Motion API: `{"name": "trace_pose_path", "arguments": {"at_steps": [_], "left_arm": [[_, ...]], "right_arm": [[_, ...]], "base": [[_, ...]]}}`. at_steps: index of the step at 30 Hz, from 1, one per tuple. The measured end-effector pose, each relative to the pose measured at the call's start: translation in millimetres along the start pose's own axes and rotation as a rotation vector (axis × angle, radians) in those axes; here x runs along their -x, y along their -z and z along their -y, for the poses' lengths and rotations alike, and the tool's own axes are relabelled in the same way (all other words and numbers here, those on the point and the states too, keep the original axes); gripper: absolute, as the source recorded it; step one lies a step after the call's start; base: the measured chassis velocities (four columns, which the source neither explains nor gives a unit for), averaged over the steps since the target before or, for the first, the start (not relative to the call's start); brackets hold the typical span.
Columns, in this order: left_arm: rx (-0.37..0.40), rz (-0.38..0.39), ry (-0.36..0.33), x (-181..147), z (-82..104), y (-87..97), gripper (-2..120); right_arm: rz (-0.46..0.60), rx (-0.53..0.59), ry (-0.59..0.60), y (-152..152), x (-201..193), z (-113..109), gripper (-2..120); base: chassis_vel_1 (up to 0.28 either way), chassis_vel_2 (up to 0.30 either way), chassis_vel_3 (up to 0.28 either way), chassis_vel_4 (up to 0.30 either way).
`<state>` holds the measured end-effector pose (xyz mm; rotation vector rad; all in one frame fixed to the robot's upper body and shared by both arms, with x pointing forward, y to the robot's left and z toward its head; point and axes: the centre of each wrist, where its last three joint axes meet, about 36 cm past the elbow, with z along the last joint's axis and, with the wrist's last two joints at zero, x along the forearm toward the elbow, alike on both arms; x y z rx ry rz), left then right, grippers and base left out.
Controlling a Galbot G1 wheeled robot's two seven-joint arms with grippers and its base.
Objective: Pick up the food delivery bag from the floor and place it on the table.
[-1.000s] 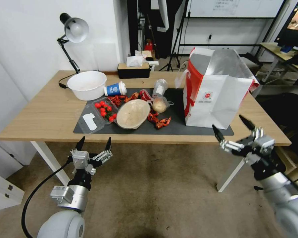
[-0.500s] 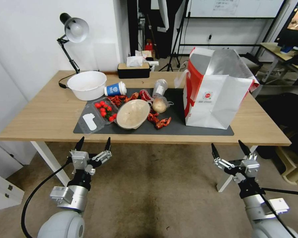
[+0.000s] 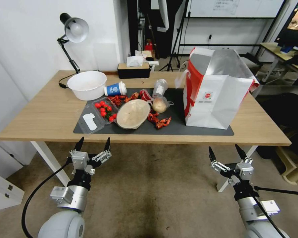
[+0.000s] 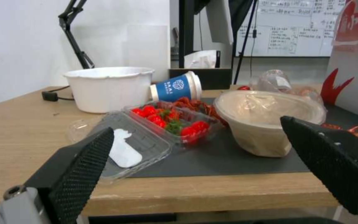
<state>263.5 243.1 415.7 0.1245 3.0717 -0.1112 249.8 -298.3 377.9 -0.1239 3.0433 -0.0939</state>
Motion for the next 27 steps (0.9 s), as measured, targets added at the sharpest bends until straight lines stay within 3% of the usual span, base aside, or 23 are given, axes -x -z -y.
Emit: {"name": "trace_pose_path", "arguments": {"at_steps": [27], "left_arm": [[0.011,0.007,-0.002,-1.1,-2.4,-1.8,100]], "right_arm": [[-0.009,0.006,-0.004,0.8,1.0,-0.1,100]], "base": [[0.0,0.0,0.0,0.0]]}}
